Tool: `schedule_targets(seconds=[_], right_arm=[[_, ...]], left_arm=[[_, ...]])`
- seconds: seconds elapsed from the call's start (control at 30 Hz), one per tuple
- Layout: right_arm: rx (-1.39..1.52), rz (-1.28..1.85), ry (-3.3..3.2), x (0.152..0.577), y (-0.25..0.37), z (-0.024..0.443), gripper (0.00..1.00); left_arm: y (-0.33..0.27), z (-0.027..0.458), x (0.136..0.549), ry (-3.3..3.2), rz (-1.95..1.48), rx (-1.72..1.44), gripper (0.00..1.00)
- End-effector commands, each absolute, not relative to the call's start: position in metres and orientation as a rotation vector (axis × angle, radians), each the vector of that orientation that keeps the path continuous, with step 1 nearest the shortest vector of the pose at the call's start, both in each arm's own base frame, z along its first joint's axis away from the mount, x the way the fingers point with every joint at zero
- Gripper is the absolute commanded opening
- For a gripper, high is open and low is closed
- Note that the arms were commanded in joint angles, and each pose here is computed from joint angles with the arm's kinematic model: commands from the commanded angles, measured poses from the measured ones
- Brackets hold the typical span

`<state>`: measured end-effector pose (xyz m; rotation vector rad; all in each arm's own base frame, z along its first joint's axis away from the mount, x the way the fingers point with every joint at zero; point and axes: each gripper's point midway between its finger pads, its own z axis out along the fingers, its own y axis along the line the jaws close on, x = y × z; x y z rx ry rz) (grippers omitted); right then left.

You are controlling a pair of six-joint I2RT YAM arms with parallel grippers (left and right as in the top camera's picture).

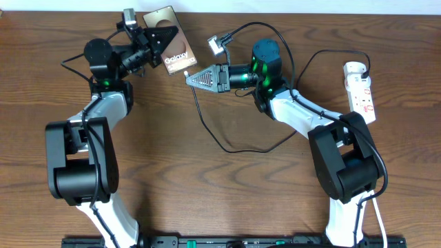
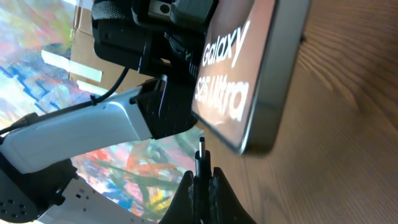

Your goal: Plug charger to phone and switch on socket

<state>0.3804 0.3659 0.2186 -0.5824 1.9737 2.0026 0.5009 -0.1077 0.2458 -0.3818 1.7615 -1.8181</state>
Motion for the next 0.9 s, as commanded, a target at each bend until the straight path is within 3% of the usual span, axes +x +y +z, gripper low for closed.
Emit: schedule_targets(seconds=[0.0,0.87], right_arm=[[-0.564,1.993,1.969,0.3855,0.3655,0.2185,0.01],[-0.565,1.987,1.965,0.3863,0.3652,0.2181,0.01]], left_arm=[[-0.1130,0.2497,0.4970,1.761,-1.832,-0.353,0.07],[-0.1149,0.2489,0.4934,1.785,-1.878,-0.376,0.07]])
